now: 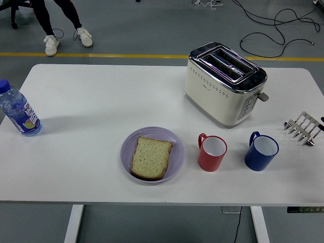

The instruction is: Pick up the cup,pour liquid into bread,place the cup on the desk

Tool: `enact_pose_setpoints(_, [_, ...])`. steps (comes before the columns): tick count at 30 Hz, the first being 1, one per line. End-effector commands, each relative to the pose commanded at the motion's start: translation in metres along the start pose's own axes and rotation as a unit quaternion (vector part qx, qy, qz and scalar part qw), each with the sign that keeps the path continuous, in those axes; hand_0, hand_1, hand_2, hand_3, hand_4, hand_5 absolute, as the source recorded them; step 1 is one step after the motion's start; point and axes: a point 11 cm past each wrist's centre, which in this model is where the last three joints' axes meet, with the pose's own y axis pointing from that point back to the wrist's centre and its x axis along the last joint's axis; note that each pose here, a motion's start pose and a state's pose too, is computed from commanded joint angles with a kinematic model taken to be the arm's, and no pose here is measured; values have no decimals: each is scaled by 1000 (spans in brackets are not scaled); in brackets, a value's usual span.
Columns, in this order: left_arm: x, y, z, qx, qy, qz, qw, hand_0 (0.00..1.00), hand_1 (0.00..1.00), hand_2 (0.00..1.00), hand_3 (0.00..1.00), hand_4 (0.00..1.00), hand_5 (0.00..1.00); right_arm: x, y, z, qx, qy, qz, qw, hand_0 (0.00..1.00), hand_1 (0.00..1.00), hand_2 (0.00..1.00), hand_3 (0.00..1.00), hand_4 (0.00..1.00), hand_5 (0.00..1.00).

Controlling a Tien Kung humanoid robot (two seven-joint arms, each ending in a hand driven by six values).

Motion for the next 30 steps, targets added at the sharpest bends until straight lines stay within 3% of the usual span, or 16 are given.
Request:
enact_pose_setpoints(7, [-1, 0, -7, 7, -3, -1, 1000, 672, 709, 736, 647, 402, 925, -3, 10, 10, -1, 86, -8, 996, 885, 843, 940, 998, 998, 217])
enact_pose_setpoints(13, [2, 0, -6, 4, -3, 1, 1000, 670, 708, 735, 648, 402, 927, -7, 29, 13, 26, 162, 2, 986, 911, 863, 942, 998, 998, 195])
enact_pose_setpoints(22, [3, 0, -6, 4, -5, 2, 1000, 667, 708, 734, 647, 402, 929, -24, 57, 50, 21, 193, 5, 981, 907, 860, 938, 998, 998, 153])
enact_pose_setpoints(30, [4, 0, -5, 3, -3, 2, 1000, 666, 707, 734, 646, 401, 935, -41, 67, 72, 11, 210, -14, 978, 905, 857, 934, 998, 998, 163])
